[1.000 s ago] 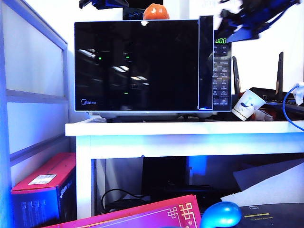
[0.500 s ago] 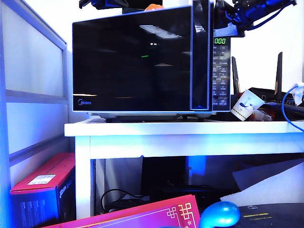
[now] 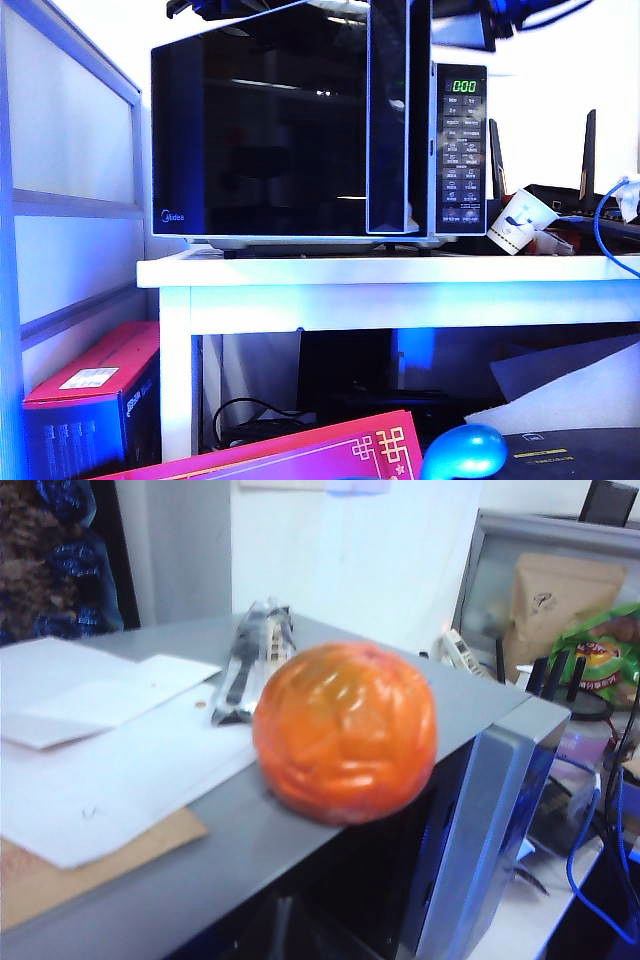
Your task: Open the microwave door, place the orange inside the microwave, then close the microwave door.
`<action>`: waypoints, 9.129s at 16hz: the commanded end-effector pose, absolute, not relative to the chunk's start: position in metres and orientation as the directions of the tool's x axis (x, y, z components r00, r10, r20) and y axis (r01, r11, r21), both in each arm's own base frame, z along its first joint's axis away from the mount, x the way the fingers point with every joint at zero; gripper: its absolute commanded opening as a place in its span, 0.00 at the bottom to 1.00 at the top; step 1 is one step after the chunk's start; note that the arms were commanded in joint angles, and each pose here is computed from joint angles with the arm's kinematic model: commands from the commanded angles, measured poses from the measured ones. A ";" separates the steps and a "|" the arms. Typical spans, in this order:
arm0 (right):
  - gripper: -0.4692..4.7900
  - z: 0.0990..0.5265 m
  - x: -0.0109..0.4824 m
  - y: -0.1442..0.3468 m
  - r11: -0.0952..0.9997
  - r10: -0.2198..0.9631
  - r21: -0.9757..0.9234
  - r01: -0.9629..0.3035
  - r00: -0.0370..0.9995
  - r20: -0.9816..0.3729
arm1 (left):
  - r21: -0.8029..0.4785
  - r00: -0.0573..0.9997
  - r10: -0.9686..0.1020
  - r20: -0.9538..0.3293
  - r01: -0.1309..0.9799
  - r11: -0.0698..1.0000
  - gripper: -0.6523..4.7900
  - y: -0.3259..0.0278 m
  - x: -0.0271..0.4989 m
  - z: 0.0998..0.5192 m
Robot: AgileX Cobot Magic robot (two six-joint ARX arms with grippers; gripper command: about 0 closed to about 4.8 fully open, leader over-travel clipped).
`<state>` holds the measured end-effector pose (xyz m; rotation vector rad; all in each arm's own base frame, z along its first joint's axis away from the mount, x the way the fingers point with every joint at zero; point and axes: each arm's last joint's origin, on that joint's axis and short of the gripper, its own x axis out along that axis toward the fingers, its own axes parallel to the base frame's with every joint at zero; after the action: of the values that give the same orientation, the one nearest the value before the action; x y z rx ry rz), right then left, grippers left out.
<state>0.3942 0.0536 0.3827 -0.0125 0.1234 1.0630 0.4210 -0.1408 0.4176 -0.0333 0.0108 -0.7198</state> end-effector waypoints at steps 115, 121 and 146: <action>0.56 0.253 0.514 0.204 0.764 0.602 -0.200 -0.614 0.789 -0.122 | 0.056 0.639 -0.649 -0.412 0.729 0.682 0.11 -0.133 0.392 0.394; 0.56 0.233 0.524 0.206 0.798 0.561 -0.221 -0.561 0.825 -0.067 | 0.052 0.636 -0.649 -0.418 0.730 0.682 0.11 -0.133 0.392 0.393; 0.56 0.213 0.563 0.236 0.807 0.583 -0.150 -0.571 0.811 0.053 | 0.021 0.610 -0.640 -0.467 0.732 0.681 0.11 -0.132 0.389 0.388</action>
<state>0.5626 0.2358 0.2120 -0.1344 -0.0968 0.6233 0.3871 -0.1323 0.4128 0.2247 0.2836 -0.8002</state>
